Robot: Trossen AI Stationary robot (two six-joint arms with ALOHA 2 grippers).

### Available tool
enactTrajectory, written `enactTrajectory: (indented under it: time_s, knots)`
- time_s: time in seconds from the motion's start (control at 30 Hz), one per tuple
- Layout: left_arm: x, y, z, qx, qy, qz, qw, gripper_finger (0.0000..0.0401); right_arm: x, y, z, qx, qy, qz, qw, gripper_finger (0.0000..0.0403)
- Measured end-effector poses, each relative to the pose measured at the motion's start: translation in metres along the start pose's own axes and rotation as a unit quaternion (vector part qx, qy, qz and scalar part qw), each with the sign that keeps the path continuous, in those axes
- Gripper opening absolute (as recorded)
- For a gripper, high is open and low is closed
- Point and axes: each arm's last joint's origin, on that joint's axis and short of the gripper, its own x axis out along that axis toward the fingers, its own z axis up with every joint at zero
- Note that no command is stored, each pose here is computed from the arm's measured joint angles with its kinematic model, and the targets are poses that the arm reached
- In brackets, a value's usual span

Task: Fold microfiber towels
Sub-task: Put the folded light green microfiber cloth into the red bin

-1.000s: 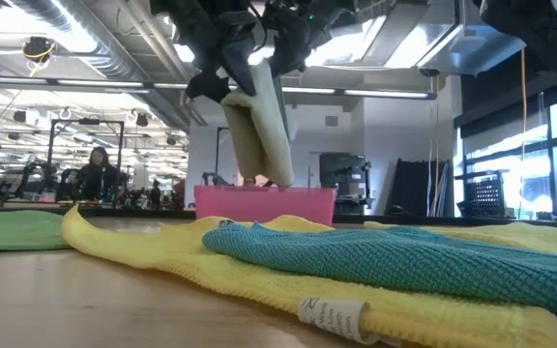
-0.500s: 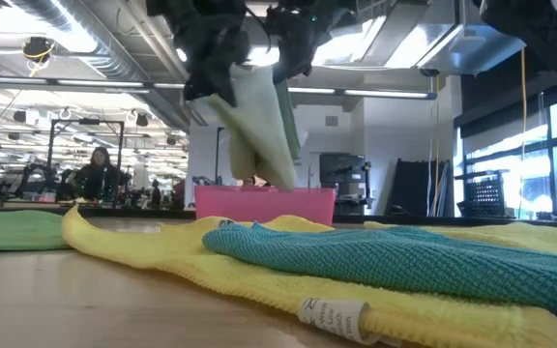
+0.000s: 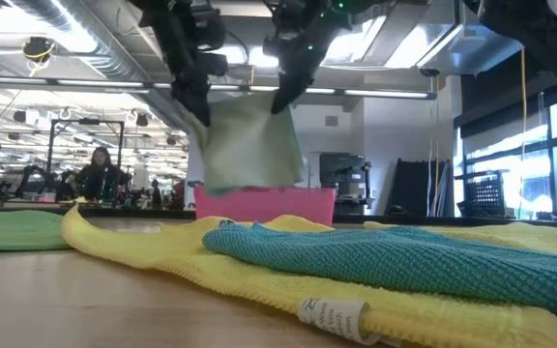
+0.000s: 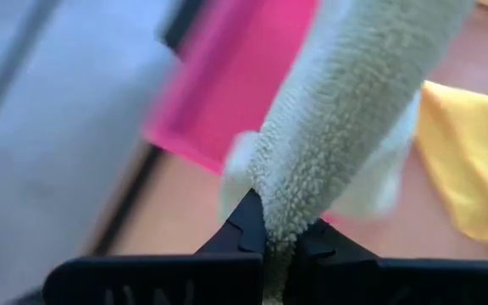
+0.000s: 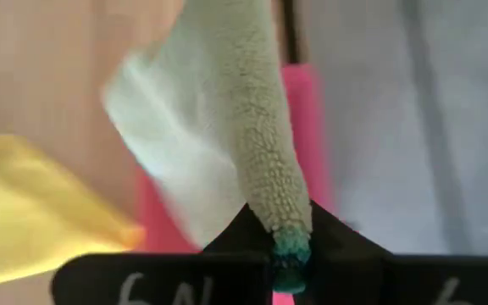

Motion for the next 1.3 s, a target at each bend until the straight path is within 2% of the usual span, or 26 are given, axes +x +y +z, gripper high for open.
enactTrajectory:
  time_s: [0.07, 0.17, 0.27, 0.37, 0.5, 0.63, 0.73, 0.83, 1.0, 1.17, 1.3]
  knots:
    - [-0.004, 0.013, 0.003, 0.002, -0.014, 0.036, 0.999, 0.0001, 0.004, -0.006, 0.002, -0.030, -0.017, -0.036, 0.999, 0.0013]
    - [-0.012, 0.028, 0.006, 0.008, -0.026, 0.067, 0.997, 0.0001, 0.004, -0.016, 0.003, -0.039, -0.035, -0.057, 0.997, 0.0013]
    - [-0.012, 0.032, 0.005, 0.009, -0.025, 0.069, 0.997, 0.0001, 0.003, -0.019, -0.001, -0.036, -0.028, -0.053, 0.998, 0.0013]
    - [-0.012, 0.029, 0.004, 0.012, -0.018, 0.056, 0.998, 0.0000, 0.004, -0.020, -0.006, -0.035, -0.021, -0.022, 0.999, 0.0013]
    - [-0.004, 0.008, 0.002, 0.012, -0.007, 0.019, 1.000, 0.0000, 0.017, -0.013, -0.018, -0.021, -0.014, 0.061, 0.998, 0.0013]
    - [0.017, -0.025, -0.009, 0.032, 0.023, -0.020, 0.999, 0.0000, 0.043, 0.005, -0.037, -0.002, 0.032, 0.113, 0.993, 0.0013]
    - [0.032, -0.050, -0.023, 0.040, 0.050, -0.065, 0.996, 0.0000, 0.058, 0.020, -0.049, 0.013, 0.046, 0.174, 0.984, 0.0013]
    - [0.041, -0.068, -0.034, 0.050, 0.073, -0.086, 0.992, 0.0000, 0.067, 0.033, -0.056, 0.021, 0.046, 0.225, 0.973, 0.0013]
    - [0.050, -0.073, -0.040, 0.064, 0.070, -0.070, 0.993, 0.0000, 0.072, 0.039, -0.057, 0.024, 0.049, 0.226, 0.973, 0.0013]
    - [0.055, -0.056, -0.032, 0.043, 0.016, -0.032, 0.998, 0.0000, 0.074, 0.032, -0.058, 0.018, 0.064, 0.168, 0.983, 0.0013]
    - [0.058, -0.041, -0.028, 0.044, -0.007, -0.019, 0.999, 0.0000, 0.075, 0.024, -0.061, 0.024, 0.060, 0.153, 0.986, 0.0013]
